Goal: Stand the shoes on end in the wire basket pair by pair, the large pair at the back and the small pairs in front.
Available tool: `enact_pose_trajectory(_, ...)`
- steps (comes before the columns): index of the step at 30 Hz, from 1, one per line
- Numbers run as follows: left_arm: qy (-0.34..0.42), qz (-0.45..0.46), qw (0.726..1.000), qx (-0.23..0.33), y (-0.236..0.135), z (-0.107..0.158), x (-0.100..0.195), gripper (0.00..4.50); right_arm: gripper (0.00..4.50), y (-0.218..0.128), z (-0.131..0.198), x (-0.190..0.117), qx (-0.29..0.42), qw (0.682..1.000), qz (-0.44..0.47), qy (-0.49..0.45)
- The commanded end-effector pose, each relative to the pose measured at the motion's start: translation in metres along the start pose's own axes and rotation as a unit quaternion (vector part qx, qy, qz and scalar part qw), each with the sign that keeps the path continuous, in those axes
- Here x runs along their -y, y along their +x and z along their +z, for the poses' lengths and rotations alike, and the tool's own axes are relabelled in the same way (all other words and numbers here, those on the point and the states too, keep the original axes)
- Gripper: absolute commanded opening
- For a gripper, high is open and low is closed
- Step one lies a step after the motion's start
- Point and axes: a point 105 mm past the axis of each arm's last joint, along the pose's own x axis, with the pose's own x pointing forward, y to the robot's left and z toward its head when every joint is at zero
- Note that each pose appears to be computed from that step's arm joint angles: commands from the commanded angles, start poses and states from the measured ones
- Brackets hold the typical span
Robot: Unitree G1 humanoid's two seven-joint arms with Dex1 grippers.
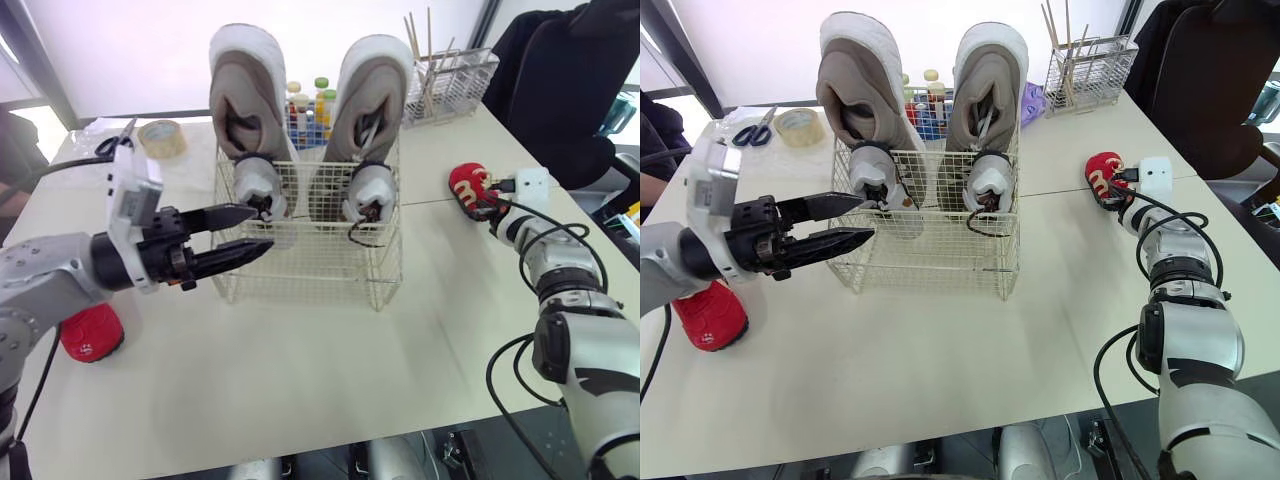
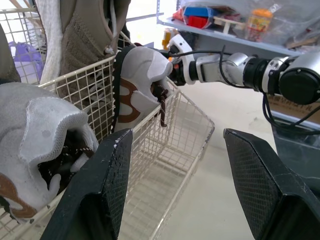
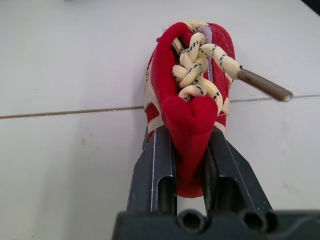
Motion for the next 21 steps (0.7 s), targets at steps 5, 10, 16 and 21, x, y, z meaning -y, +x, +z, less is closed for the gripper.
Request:
enact_pose_trajectory(5,0.005,0.005,0.997,0.07,-0.004,0.037,-0.016,3.0,0.13,-0.076,0.204,-0.007,0.338,0.931,0.086,-0.11)
enact_pose_trajectory(10,-0.003,0.003,0.996,0.094,-0.008,0.057,-0.03,3.0,0.13,-0.149,0.26,-0.081,0.449,0.83,0.243,-0.225)
enact_pose_trajectory(16,-0.038,-0.021,0.995,0.09,-0.021,0.068,-0.041,3.0,0.13,-0.2,0.247,-0.168,0.448,0.72,0.403,-0.343)
enact_pose_trajectory(21,-0.06,-0.04,0.995,0.07,-0.033,0.07,-0.042,3.0,0.13,-0.198,0.214,-0.201,0.438,0.648,0.422,-0.459)
